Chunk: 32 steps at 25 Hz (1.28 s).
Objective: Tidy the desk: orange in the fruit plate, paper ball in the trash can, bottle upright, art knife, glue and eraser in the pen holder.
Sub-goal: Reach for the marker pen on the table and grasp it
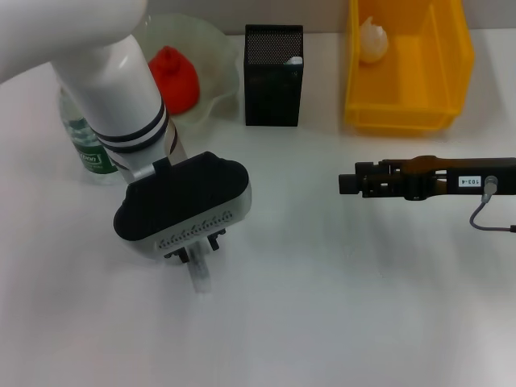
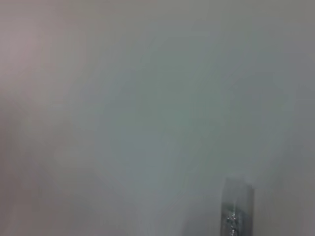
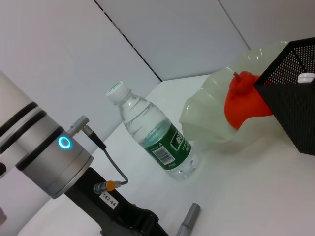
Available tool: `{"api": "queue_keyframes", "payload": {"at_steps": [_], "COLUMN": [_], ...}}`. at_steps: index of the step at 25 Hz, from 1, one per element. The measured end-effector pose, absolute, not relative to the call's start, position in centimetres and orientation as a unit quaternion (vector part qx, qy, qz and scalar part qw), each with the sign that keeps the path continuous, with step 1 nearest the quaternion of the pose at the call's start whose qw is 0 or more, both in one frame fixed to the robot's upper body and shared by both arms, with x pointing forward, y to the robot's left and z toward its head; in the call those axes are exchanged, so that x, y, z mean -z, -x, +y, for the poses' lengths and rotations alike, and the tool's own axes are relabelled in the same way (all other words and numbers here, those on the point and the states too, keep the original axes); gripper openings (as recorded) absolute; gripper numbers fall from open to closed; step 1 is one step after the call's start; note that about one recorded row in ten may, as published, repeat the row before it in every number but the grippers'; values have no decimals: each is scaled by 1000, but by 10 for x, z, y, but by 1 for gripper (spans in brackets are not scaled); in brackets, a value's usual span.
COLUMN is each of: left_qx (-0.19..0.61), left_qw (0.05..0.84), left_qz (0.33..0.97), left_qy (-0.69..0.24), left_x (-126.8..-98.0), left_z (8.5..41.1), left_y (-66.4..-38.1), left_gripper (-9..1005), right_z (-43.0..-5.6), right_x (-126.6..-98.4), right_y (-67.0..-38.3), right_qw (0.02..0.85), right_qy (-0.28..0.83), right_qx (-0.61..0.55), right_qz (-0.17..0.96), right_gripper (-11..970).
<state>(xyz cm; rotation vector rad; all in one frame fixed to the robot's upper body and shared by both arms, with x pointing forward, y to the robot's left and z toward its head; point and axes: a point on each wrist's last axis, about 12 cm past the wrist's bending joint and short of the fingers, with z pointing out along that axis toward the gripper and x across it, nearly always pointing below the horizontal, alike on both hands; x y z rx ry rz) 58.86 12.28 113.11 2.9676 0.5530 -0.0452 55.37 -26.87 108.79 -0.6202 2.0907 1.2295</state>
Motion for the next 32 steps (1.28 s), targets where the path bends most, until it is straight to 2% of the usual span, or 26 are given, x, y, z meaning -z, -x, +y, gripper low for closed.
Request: {"api": "queue_keyframes", "payload": {"at_steps": [17,32], "left_qx": [15,4], "left_qw": [54,46], "left_qz": [181,180], "left_qy": [-982,-983], "left_x": [-1128,-1124], "left_z": [121,119], "left_y": [-587,-586], "left_gripper": [276,255], "right_z": [-269,-269], "right_x": [-1088,-1087], "right_y": [-554,-553], "right_qw": [315,314], "right_qy": [237,237], "right_qx": [-465,-465], "right_qz": [792,793], "right_gripper": [775,775]}}
